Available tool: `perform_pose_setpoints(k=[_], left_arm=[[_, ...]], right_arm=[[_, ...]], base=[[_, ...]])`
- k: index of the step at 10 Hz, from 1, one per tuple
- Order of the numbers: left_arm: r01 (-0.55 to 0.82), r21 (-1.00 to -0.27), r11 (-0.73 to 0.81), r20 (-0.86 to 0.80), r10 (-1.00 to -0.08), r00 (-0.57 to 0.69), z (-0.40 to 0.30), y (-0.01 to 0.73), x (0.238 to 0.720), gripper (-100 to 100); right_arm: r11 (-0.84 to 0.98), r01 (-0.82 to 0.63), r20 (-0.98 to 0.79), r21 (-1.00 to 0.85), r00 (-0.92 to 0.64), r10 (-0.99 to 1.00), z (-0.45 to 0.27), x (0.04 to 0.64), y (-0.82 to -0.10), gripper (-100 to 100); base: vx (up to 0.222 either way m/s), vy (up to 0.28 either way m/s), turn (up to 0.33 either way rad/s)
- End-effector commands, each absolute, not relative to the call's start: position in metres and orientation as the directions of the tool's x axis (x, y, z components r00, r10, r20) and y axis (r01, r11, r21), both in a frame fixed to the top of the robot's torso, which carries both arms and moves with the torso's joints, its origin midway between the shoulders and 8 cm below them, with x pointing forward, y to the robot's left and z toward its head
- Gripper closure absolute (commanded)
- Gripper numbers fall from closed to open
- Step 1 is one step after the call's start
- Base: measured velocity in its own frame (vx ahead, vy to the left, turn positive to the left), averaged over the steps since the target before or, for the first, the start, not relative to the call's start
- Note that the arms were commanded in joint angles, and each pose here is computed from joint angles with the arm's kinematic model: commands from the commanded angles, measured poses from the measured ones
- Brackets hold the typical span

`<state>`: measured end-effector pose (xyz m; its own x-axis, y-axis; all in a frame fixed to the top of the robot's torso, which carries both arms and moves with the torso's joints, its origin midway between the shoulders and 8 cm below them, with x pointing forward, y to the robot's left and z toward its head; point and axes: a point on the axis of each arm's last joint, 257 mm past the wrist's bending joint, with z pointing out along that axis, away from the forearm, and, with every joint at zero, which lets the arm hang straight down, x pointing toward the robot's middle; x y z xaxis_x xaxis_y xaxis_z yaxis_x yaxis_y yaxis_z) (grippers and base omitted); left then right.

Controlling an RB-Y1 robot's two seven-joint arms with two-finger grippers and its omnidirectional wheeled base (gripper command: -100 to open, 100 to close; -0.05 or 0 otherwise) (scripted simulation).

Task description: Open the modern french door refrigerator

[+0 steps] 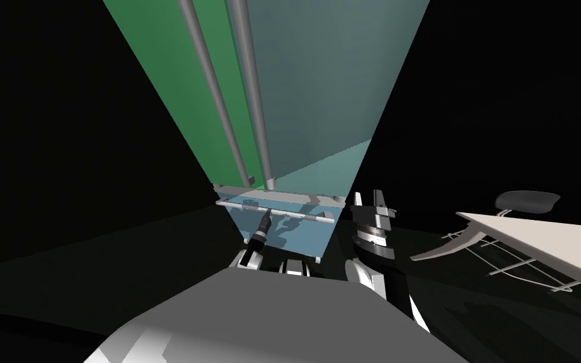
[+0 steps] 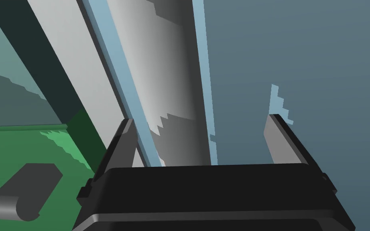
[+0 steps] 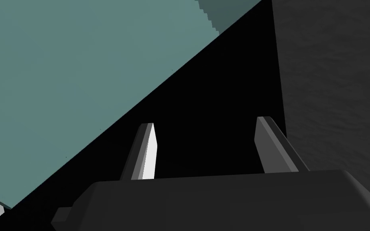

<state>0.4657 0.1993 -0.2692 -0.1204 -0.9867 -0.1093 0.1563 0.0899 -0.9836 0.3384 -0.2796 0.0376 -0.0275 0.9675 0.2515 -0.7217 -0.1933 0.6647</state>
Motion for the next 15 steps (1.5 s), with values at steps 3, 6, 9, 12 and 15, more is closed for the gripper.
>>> perform_pose_setpoints(k=[3, 6, 9, 12, 15], left_arm=[[0.136, -0.986, 0.097, -0.113, -0.987, -0.115, -0.283, 0.213, 0.484, -100], [0.159, -0.982, 0.1, -0.118, -0.988, -0.105, -0.275, 0.225, 0.504, -100], [0.16, -0.982, 0.104, -0.119, -0.989, -0.086, -0.275, 0.242, 0.516, -100], [0.163, -0.981, 0.108, -0.12, -0.991, -0.065, -0.273, 0.258, 0.532, -100], [0.119, -0.986, 0.114, -0.122, -0.99, -0.065, -0.293, 0.261, 0.535, -100]], right_arm=[[-0.193, -0.722, 0.251, 0.665, -0.027, 0.967, 0.038, 0.338, -0.28, 0], [-0.193, -0.722, 0.251, 0.665, -0.027, 0.967, 0.038, 0.338, -0.28, 0], [-0.193, -0.722, 0.251, 0.665, -0.027, 0.967, 0.038, 0.338, -0.28, 0], [-0.193, -0.722, 0.251, 0.665, -0.027, 0.967, 0.038, 0.338, -0.28, 0], [-0.193, -0.722, 0.251, 0.665, -0.027, 0.967, 0.038, 0.338, -0.28, 0]], base=[[-0.077, -0.008, -0.076], [-0.041, -0.008, -0.077], [-0.042, -0.012, -0.051], [-0.067, -0.012, -0.077], [-0.038, -0.01, -0.017]])
